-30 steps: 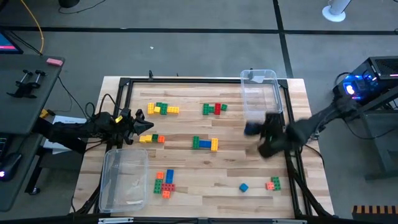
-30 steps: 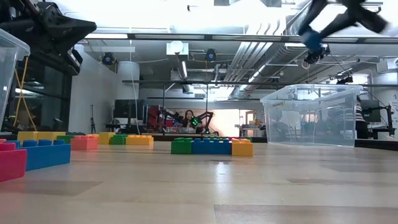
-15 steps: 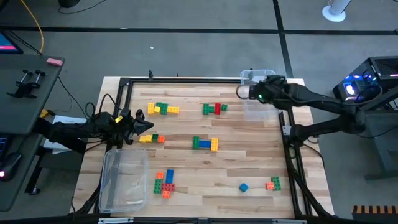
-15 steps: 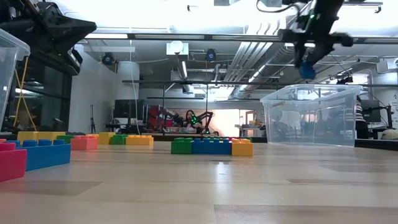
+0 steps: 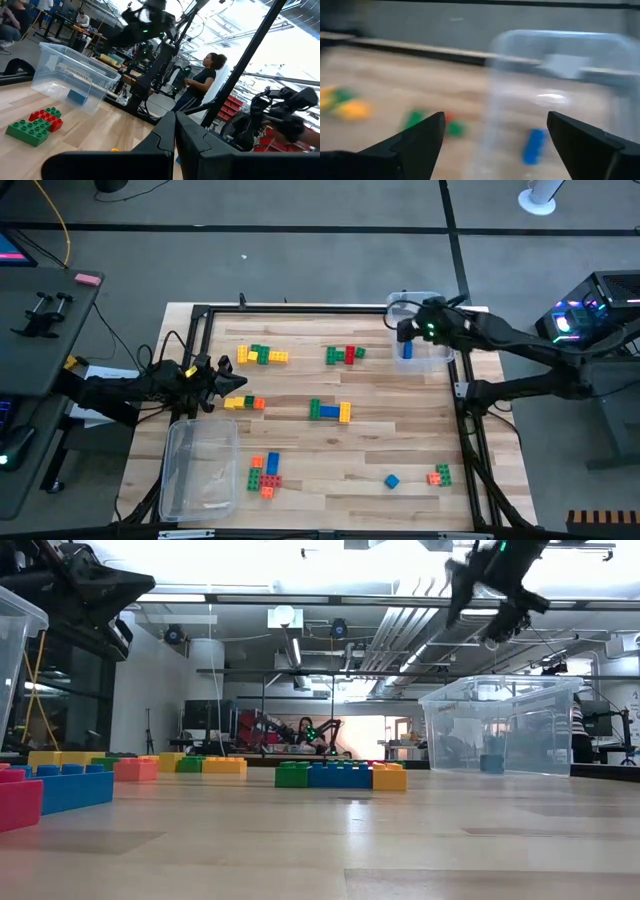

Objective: Sort blocks by size
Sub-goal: Put the top right large green game piece into the right transparent bin

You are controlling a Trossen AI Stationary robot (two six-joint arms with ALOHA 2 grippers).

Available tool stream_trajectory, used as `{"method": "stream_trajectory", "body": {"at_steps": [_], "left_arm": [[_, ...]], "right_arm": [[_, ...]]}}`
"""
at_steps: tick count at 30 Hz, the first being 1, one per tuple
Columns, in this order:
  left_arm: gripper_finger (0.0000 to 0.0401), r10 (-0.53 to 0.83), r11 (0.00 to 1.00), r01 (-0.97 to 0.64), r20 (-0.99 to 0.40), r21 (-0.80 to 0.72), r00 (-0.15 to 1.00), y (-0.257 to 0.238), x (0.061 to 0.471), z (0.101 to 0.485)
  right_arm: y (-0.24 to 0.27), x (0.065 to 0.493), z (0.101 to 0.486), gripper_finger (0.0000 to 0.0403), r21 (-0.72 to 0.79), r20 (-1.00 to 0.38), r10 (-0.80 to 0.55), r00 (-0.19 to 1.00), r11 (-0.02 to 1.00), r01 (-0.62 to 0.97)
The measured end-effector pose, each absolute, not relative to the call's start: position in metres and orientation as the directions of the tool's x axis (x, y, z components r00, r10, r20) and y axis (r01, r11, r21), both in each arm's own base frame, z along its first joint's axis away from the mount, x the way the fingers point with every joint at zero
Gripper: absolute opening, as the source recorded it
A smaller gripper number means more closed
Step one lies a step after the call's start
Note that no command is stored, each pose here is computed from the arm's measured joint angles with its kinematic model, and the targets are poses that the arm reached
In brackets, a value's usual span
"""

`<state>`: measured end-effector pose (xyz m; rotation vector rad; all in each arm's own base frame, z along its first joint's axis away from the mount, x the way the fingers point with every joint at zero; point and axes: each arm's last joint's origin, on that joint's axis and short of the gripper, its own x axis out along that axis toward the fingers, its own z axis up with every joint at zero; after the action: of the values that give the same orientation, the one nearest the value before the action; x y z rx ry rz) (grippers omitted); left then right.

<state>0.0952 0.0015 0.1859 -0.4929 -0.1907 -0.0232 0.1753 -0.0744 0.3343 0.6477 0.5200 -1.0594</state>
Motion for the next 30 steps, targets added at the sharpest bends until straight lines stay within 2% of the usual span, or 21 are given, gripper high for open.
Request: {"method": "stream_trajectory", "body": {"at_steps": [4, 6, 9, 12, 16, 21, 24, 30], "left_arm": [[0.0, 0.024, 0.881, 0.068, 0.188, -0.468, 0.982, 0.002, 0.095, 0.186], [0.0, 0.025, 0.881, 0.067, 0.187, -0.468, 0.982, 0.002, 0.095, 0.186], [0.0, 0.024, 0.881, 0.068, 0.187, -0.468, 0.982, 0.002, 0.095, 0.186], [0.0, 0.024, 0.881, 0.068, 0.188, -0.468, 0.982, 0.002, 0.095, 0.186], [0.0, 0.024, 0.902, 0.059, 0.187, -0.427, 0.982, 0.002, 0.095, 0.186], [0.0, 0.024, 0.907, 0.057, 0.188, -0.417, 0.982, 0.002, 0.095, 0.186], [0.0, 0.024, 0.907, 0.058, 0.188, -0.416, 0.982, 0.002, 0.095, 0.186], [0.0, 0.024, 0.908, 0.057, 0.188, -0.416, 0.982, 0.002, 0.095, 0.186]], "right_arm": [[-0.04, 0.184, 0.348, 0.0329, 0.418, -0.611, -0.432, 0.663, 0.536, 0.734], [-0.02, 0.193, 0.352, 0.0323, 0.51, -0.573, -0.305, 0.76, 0.593, 0.623], [0.014, 0.215, 0.355, 0.0321, 0.618, -0.493, -0.158, 0.856, 0.629, 0.472], [0.039, 0.244, 0.349, 0.0321, 0.66, -0.418, -0.162, 0.894, 0.622, 0.421], [0.038, 0.281, 0.321, 0.0321, 0.592, -0.486, -0.258, 0.835, 0.606, 0.532], [-0.012, 0.319, 0.305, 0.0321, 0.431, -0.686, -0.364, 0.63, 0.495, 0.755], [-0.048, 0.343, 0.294, 0.0321, 0.328, -0.78, -0.364, 0.51, 0.456, 0.827], [-0.097, 0.388, 0.259, 0.0321, 0.211, -0.878, -0.336, 0.34, 0.367, 0.906]]}}
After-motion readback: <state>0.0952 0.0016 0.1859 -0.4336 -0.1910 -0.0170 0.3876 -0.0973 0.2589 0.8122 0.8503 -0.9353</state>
